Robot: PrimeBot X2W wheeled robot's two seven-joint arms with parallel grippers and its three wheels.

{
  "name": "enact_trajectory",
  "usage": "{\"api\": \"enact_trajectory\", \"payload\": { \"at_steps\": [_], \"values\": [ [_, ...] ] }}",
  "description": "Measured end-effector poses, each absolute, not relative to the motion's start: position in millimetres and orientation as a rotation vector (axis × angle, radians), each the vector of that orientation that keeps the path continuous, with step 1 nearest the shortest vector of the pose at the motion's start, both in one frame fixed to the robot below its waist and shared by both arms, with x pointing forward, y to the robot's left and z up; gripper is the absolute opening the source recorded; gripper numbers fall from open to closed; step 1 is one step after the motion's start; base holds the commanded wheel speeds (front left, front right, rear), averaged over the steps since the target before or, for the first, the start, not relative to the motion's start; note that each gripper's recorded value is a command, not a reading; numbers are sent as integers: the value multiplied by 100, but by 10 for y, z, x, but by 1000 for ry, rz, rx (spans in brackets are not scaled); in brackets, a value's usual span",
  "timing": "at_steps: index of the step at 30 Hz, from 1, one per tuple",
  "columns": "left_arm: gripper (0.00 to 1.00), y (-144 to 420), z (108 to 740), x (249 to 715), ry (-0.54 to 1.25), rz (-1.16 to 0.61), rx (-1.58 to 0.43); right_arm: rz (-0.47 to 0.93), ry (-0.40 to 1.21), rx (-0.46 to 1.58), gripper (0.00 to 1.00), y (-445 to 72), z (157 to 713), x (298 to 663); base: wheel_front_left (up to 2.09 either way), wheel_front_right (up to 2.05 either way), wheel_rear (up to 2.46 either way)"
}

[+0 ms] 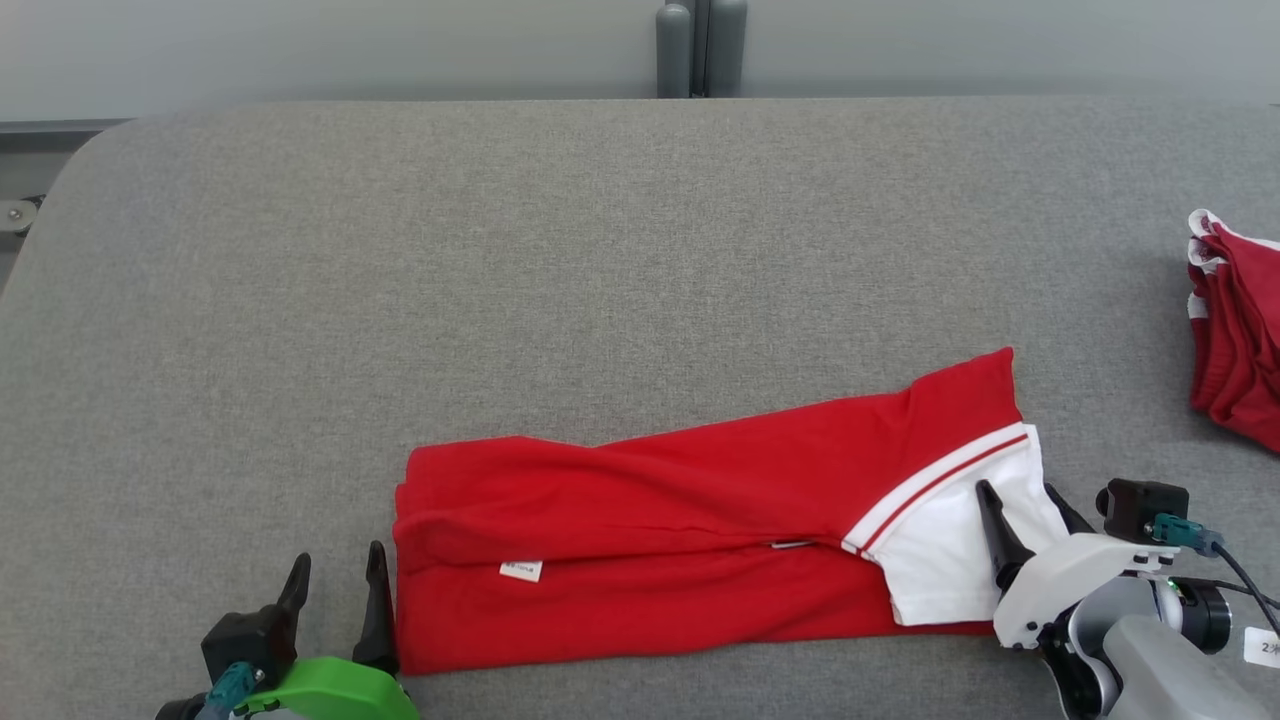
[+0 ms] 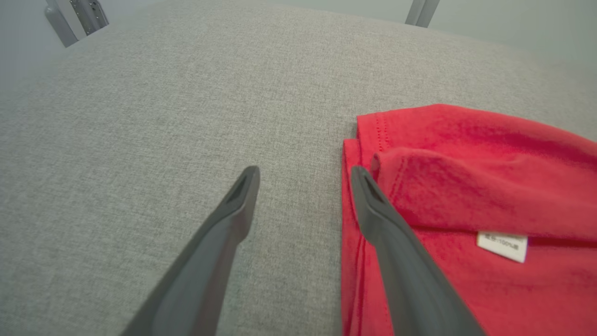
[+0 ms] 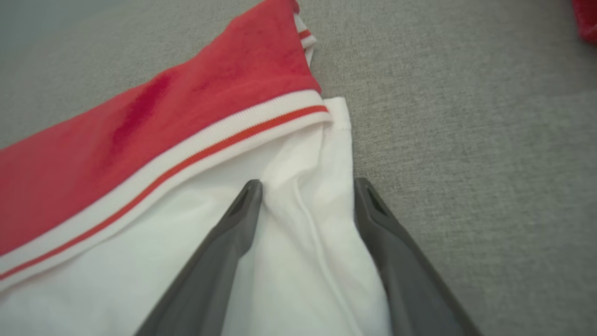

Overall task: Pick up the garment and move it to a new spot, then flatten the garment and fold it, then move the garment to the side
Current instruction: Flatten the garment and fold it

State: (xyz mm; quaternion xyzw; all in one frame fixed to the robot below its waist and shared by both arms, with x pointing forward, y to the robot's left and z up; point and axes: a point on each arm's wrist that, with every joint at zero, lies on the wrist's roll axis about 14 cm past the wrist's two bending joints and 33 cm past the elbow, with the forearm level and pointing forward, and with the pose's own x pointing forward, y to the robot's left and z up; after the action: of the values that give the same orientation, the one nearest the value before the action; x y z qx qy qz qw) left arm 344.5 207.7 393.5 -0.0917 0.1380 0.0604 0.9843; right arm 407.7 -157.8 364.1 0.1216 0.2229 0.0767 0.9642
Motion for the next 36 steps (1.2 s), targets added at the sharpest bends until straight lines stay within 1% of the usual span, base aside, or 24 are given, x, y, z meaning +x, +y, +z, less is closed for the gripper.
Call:
{"api": "enact_trajectory", "payload": {
  "at_steps": [4, 5, 6, 7, 8, 10, 11, 14, 18, 23, 25, 29, 30, 31, 36],
  "values": [
    [100, 2082, 3964, 3446, 268, 122, -183, 192, 475, 241, 100, -1492, 3615, 4058, 0, 0, 0],
    [100, 2084, 3971, 3445, 266, 122, -181, 202, 479, 238, 80, -1472, 3611, 4054, 0, 0, 0],
    [100, 2089, 3979, 3444, 263, 123, -181, 211, 482, 233, 47, -1461, 3609, 4052, 0, 0, 0],
    [100, 2092, 3985, 3442, 261, 124, -181, 217, 484, 231, 38, -1450, 3608, 4050, 0, 0, 0],
    [100, 2094, 3991, 3441, 259, 124, -181, 222, 487, 234, 22, -1433, 3607, 4048, 0, 0, 0],
    [100, 2099, 4004, 3438, 255, 125, -181, 233, 491, 234, 4, -1406, 3610, 4044, 0, 0, 0],
    [100, 2099, 4004, 3438, 255, 125, -181, 233, 491, 234, 0, -1406, 3610, 4044, 0, 0, 0],
    [100, 2100, 4017, 3434, 251, 126, -181, 232, 496, 236, 0, -1415, 3605, 4037, 0, 0, 0],
    [100, 2095, 4020, 3437, 250, 129, -183, 192, 482, 247, 0, -1541, 3637, 4087, 0, 0, 0],
    [100, 2073, 4043, 3461, 242, 121, -183, 85, 409, 217, 0, -2012, 3841, 4251, 0, 0, 0],
    [100, 2052, 4054, 3477, 238, 114, -184, 84, 361, 193, 0, -2090, 3978, 4311, 0, 0, 0],
    [100, 1991, 4060, 3500, 237, 95, -188, 182, 245, 181, 0, -1786, 4296, 4396, 0, 0, 0],
    [100, 1969, 4068, 3505, 235, 89, -192, 258, 201, 183, 0, -1524, 4423, 4368, 0, 0, 0],
    [100, 1960, 4069, 3502, 235, 86, -192, 300, 187, 185, 0, -1378, 4468, 4333, 0, 0, 0],
    [100, 1929, 4063, 3468, 238, 78, -195, 538, 167, 204, 0, -580, 4596, 4066, 0, 0, 0]
  ]
}}
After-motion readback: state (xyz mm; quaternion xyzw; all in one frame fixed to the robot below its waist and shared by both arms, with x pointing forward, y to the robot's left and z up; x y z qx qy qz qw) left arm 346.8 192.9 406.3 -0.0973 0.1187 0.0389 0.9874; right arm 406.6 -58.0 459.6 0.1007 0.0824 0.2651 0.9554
